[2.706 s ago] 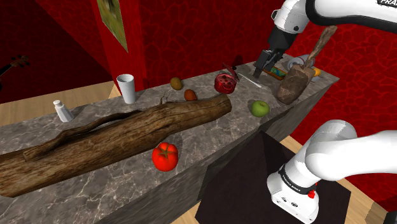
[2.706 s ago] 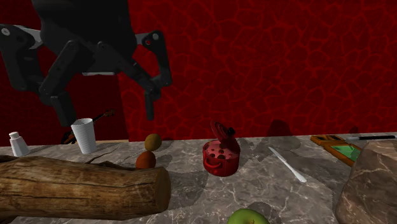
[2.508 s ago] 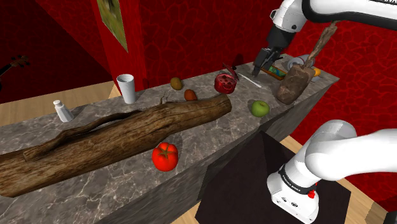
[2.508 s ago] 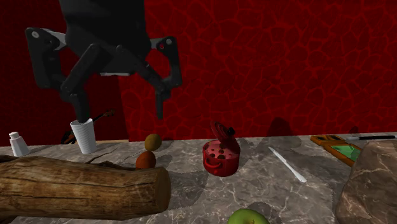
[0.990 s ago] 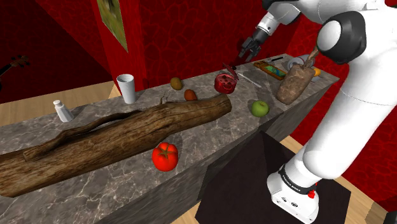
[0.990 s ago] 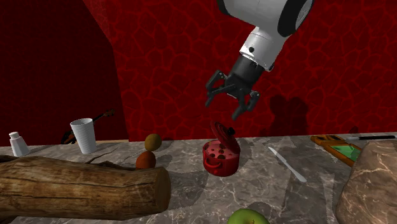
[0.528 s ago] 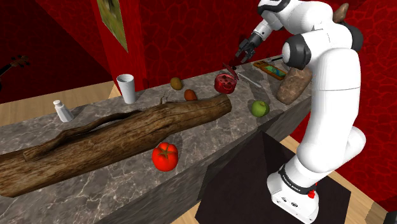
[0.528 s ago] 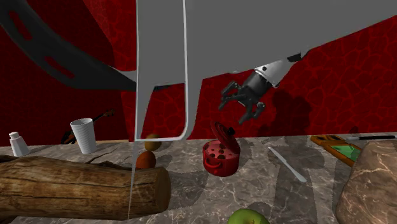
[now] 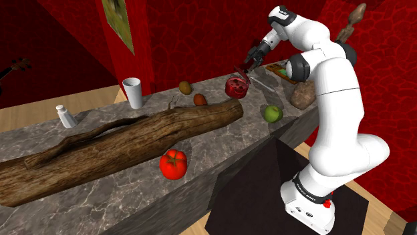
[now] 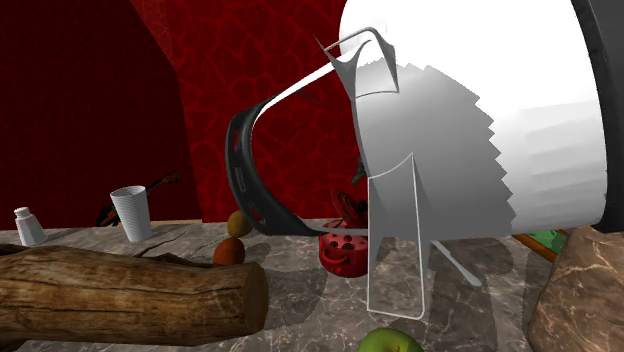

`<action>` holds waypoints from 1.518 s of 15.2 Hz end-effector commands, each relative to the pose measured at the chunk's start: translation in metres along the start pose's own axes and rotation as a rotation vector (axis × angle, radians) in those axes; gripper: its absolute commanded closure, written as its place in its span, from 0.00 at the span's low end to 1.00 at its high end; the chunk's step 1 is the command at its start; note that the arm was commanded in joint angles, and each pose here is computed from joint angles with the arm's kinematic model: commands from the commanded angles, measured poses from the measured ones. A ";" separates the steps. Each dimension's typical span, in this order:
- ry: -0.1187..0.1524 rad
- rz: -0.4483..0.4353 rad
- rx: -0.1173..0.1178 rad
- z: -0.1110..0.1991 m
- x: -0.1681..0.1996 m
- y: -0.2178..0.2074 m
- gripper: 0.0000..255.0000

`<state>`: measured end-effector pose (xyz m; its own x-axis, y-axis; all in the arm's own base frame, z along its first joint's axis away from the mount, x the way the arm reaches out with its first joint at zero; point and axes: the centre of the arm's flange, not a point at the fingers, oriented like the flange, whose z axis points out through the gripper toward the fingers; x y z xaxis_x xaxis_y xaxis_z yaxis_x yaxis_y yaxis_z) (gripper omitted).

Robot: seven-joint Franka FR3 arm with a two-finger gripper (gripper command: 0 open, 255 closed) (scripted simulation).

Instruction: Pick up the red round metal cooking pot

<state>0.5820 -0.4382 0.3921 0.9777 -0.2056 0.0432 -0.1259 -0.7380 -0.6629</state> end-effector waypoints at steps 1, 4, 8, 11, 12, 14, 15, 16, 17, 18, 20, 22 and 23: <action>0.000 0.000 0.001 0.008 0.000 0.007 0.00; 0.000 0.000 0.001 0.018 0.000 0.016 0.00; 0.000 0.000 0.001 0.018 0.000 0.015 1.00; 0.000 0.000 0.001 0.018 0.000 0.015 1.00; 0.000 0.000 0.001 0.018 -0.001 0.015 1.00; 0.000 0.000 0.001 0.018 -0.001 0.015 1.00; 0.000 0.000 0.001 0.018 0.000 0.016 1.00; 0.000 0.000 0.001 0.014 0.000 0.012 1.00; 0.000 0.000 0.001 0.010 0.000 0.009 1.00; 0.000 0.000 0.001 0.006 0.000 0.005 1.00; 0.000 0.000 0.001 -0.002 0.001 -0.002 1.00; 0.000 0.000 0.001 -0.010 0.001 -0.009 1.00; 0.000 0.000 0.001 -0.014 0.002 -0.012 1.00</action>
<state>0.5825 -0.4385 0.4039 0.9777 -0.2059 0.0415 -0.1272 -0.7374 -0.6634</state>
